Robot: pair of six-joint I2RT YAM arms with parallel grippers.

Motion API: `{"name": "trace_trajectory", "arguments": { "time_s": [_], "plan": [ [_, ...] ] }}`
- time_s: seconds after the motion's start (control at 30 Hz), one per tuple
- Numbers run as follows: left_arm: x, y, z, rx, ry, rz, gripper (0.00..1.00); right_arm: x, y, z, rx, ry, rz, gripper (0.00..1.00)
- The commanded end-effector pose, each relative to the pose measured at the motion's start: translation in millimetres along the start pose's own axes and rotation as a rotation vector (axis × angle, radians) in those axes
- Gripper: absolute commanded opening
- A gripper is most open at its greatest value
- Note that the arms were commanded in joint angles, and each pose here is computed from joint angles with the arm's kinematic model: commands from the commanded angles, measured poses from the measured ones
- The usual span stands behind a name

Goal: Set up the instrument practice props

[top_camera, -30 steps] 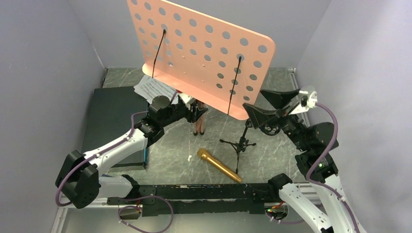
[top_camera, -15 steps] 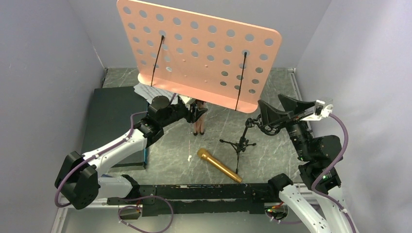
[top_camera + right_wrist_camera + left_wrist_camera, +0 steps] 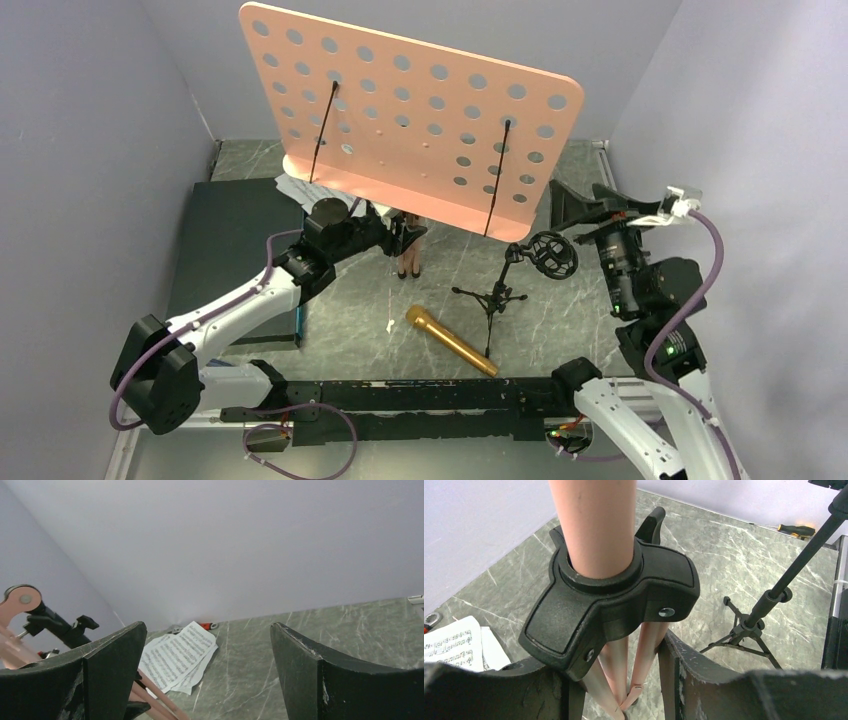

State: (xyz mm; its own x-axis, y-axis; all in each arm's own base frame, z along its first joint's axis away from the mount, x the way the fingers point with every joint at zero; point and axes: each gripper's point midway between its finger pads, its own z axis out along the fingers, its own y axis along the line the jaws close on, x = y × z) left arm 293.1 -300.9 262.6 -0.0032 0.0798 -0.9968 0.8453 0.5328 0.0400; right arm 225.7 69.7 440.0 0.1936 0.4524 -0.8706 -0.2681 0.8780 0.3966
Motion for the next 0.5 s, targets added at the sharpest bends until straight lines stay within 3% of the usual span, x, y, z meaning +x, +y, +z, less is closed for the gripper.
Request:
{"name": "trace_trajectory", "arguments": {
  "time_s": [0.0,0.13,0.3,0.47],
  "plan": [
    [-45.6,-3.6,-5.4,0.019,-0.106,0.041,0.03,6.3,-0.4,17.5,0.037,0.05,-0.008,0.99],
    [-46.8,-4.8,-6.0,0.025,-0.1,0.038,0.03,39.4,8.7,39.0,0.004,0.187,-0.024,0.99],
    [-50.8,-10.6,-6.2,0.057,-0.103,0.027,0.03,68.5,9.5,57.2,-0.044,0.261,-0.013,0.99],
    [-49.1,-13.4,-7.0,0.071,-0.095,0.018,0.03,82.4,14.6,74.6,-0.222,0.3,0.139,0.99]
  ]
}}
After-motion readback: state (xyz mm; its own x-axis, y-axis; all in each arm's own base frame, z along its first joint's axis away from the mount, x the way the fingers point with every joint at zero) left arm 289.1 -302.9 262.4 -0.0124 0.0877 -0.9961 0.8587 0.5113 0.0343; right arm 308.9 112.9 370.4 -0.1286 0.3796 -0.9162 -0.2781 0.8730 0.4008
